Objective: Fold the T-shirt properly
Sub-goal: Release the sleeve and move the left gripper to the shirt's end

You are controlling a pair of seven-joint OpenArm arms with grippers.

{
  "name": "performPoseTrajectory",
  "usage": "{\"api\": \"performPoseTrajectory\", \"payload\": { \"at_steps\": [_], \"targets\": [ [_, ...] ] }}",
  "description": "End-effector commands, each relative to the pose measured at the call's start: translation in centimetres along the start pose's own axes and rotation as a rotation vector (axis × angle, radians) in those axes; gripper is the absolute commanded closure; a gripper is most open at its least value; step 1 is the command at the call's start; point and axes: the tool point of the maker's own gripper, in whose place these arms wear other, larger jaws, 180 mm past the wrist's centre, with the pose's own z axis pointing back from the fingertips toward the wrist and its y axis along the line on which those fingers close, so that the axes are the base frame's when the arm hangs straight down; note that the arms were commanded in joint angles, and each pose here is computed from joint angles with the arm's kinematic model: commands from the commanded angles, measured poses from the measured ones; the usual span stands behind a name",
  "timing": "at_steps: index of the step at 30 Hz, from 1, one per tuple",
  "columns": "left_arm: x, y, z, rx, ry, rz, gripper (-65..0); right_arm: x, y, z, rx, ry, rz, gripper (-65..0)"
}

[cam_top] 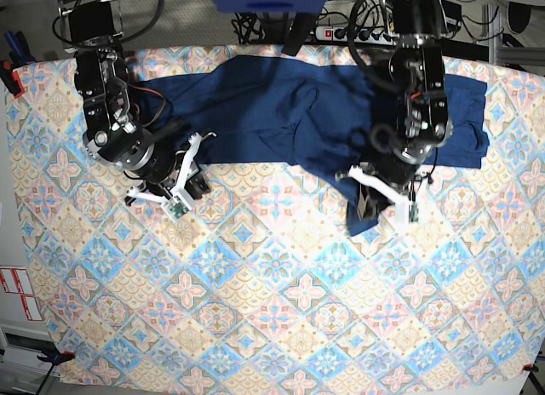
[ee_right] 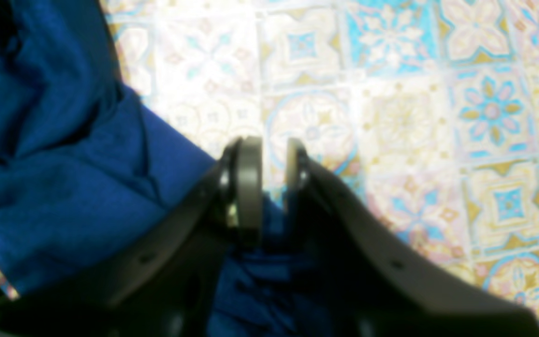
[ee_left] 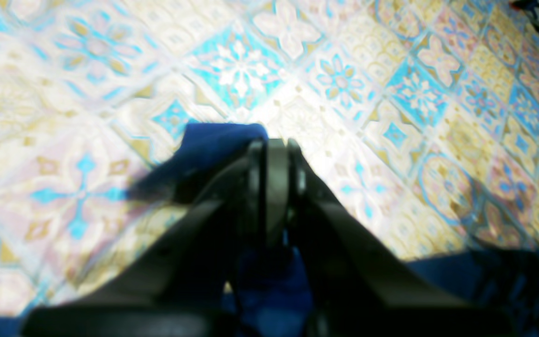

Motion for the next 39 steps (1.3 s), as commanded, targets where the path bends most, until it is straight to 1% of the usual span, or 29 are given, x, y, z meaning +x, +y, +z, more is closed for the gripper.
{"api": "performPoseTrajectory", "payload": {
  "at_steps": [1, 2, 6, 11, 16, 23, 26, 30, 34, 39],
  "targets": [
    [1.9, -0.5, 0.7, -0.011, -0.063, -0.016, 0.0, 1.4, -0.5, 0.3, -0.009, -0.048, 0.01, -8.6],
    [2.2, -0.8, 1.4, -0.013, -0.077, -0.024, 0.0, 1.4, -0.5, 0.3, -0.008, -0.047, 0.009, -8.6],
    [3.4, 0.4, 4.4, 0.041, -0.126, -0.039, 0.0, 1.5, -0.4, 0.4, -0.006, -0.05, 0.008, -8.6],
    [3.5, 2.1, 7.3, 0.108, -0.141, -0.055, 0.0, 1.5, -0.3, 0.4, -0.004, -0.05, 0.009, -8.6],
    [2.3, 4.9, 9.8, 0.198, -0.113, -0.051, 0.0, 1.4, -0.2, 0.3, -0.003, -0.05, 0.01, -8.6],
    [-0.1, 7.6, 12.6, 0.291, -0.057, -0.038, 0.0, 1.4, -0.2, 0.3, -0.002, -0.048, 0.01, -8.6],
    [-0.2, 9.1, 14.1, 0.343, -0.053, -0.044, 0.0, 1.4, -0.2, 0.3, -0.002, -0.048, 0.01, -8.6],
    [0.2, 11.3, 15.8, 0.418, -0.063, -0.044, 0.0, 1.3, -0.1, 0.3, 0.0, -0.047, 0.007, -8.6],
    [0.6, 12.5, 16.8, 0.461, -0.074, -0.048, 0.0, 0.9, 0.1, 0.3, 0.004, -0.038, 0.002, -8.6],
    [0.7, 12.8, 17.0, 0.47, -0.077, -0.049, 0.0, 0.9, 0.2, 0.3, 0.005, -0.038, 0.003, -8.6]
  ]
}}
